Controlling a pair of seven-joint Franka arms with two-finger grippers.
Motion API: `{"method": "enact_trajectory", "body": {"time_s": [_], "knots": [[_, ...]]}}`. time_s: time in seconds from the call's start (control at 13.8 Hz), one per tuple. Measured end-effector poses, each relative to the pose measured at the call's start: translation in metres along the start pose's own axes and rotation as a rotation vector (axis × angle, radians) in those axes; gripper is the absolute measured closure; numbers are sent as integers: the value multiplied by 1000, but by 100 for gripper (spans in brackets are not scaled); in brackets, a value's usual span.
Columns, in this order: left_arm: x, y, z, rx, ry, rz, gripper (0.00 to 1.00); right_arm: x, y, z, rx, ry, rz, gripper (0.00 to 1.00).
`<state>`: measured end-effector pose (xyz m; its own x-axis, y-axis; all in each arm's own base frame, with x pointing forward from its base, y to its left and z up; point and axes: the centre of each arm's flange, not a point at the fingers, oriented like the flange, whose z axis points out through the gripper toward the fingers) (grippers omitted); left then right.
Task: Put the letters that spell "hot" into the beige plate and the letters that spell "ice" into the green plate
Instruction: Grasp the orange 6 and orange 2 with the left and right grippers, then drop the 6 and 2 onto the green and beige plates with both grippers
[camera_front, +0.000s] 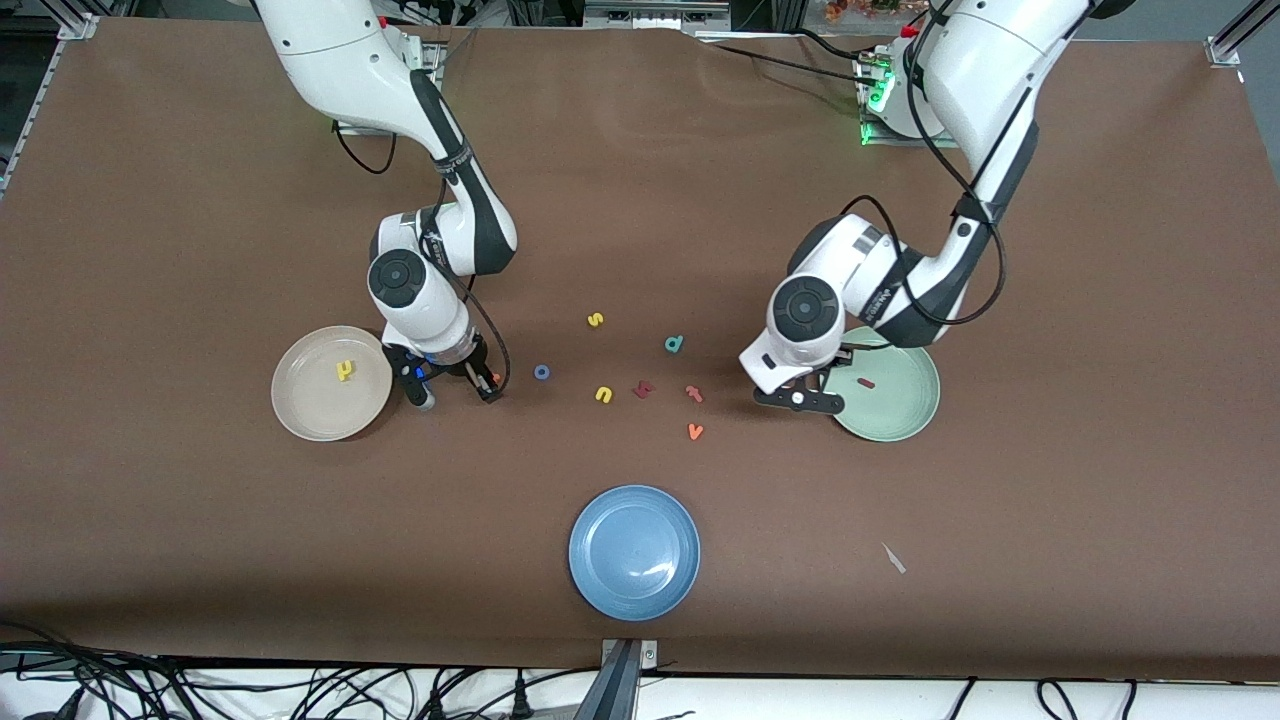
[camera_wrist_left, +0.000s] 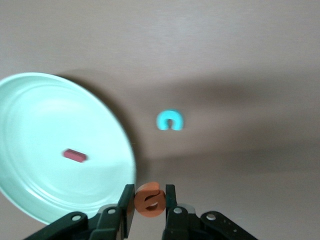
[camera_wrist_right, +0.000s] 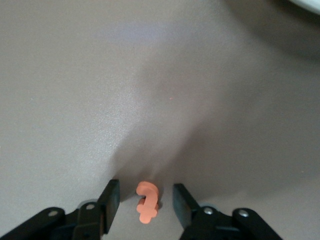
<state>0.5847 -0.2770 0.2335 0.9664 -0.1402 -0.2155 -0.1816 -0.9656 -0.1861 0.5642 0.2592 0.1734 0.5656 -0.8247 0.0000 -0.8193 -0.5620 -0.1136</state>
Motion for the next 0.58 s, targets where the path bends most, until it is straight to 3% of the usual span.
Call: {"method": "enact_trajectory", "body": {"time_s": [0.07, 0.22, 0.29, 0.44, 0.58], "knots": [[4, -15, 4, 6, -4, 10, 74, 0, -1, 0, 1, 0, 8, 50], [9, -45, 16, 66, -1, 35, 74, 0, -7, -1, 5, -1, 17, 63], [9, -54, 23, 84, -7, 42, 74, 0, -8, -1, 0, -3, 18, 63], [7, -59, 34, 95, -25, 50, 74, 0, -13, -4, 1, -5, 18, 78], [3, -62, 45, 98, -47, 50, 74, 0, -14, -4, -3, -7, 18, 81]]}}
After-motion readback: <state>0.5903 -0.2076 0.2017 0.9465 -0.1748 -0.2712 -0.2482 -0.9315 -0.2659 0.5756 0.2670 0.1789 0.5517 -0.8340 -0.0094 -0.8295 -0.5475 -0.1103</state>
